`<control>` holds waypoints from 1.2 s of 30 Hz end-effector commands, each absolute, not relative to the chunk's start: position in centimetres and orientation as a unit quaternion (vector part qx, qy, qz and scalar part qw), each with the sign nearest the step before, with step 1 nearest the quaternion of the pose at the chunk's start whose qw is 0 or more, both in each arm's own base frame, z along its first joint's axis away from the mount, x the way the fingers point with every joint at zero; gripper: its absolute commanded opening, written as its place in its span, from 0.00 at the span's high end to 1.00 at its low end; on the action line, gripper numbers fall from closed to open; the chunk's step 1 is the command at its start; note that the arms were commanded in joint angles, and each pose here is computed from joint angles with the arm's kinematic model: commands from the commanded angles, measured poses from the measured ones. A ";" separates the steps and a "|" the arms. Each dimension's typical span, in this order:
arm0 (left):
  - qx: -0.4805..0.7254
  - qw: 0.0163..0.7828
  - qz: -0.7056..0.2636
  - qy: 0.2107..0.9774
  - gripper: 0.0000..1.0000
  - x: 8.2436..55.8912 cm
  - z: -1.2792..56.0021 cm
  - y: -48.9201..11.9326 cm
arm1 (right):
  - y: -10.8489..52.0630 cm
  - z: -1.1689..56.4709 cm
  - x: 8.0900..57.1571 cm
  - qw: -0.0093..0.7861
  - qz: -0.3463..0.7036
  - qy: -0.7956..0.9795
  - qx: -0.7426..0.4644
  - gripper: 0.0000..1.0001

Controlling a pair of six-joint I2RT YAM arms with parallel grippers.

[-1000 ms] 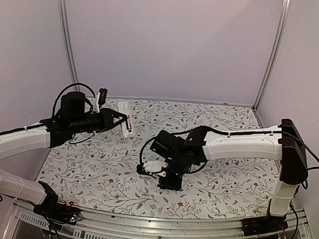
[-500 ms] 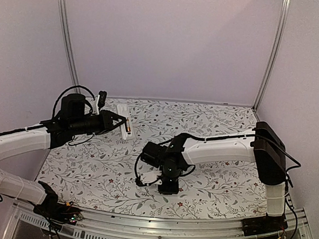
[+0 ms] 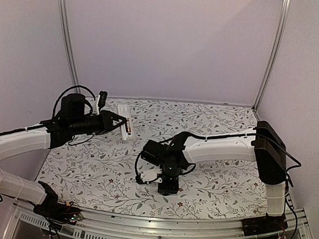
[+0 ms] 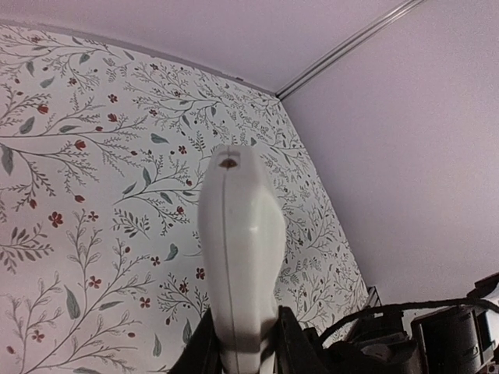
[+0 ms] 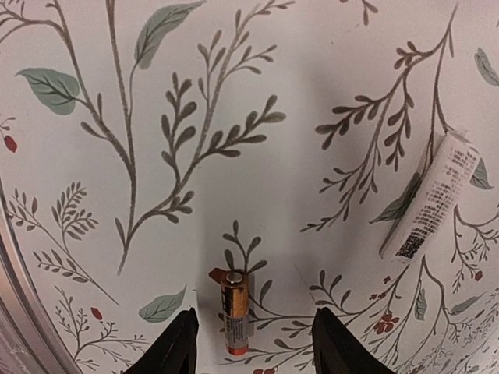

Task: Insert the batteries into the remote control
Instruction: Place the battery at the center of the board, then pass from the left arm to the right

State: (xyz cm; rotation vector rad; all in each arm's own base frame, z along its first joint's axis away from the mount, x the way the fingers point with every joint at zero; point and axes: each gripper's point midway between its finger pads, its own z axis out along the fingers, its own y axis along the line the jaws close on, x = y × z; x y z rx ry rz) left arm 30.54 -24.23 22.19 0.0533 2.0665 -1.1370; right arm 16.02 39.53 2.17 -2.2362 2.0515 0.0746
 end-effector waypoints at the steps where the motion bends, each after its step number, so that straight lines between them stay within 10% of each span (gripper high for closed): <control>1: 0.047 0.386 -0.451 0.803 0.99 30.5 23.3 -24.5 | 41.0 8.7 18.2 0.146 0.059 0.696 -0.700 0.48; 10: 0.141 0.376 -0.483 0.778 0.98 28.1 25.1 -27.6 | 37.1 21.6 22.1 0.329 0.137 0.757 -0.547 0.41; 18: 0.269 0.361 -0.536 0.714 0.95 23.7 27.3 -31.8 | 33.9 29.3 22.3 0.409 0.327 0.757 -0.390 0.02; 36: 0.414 0.314 -0.583 0.624 0.96 17.5 28.7 -39.9 | 36.7 31.2 19.1 0.257 0.590 0.689 -0.334 0.10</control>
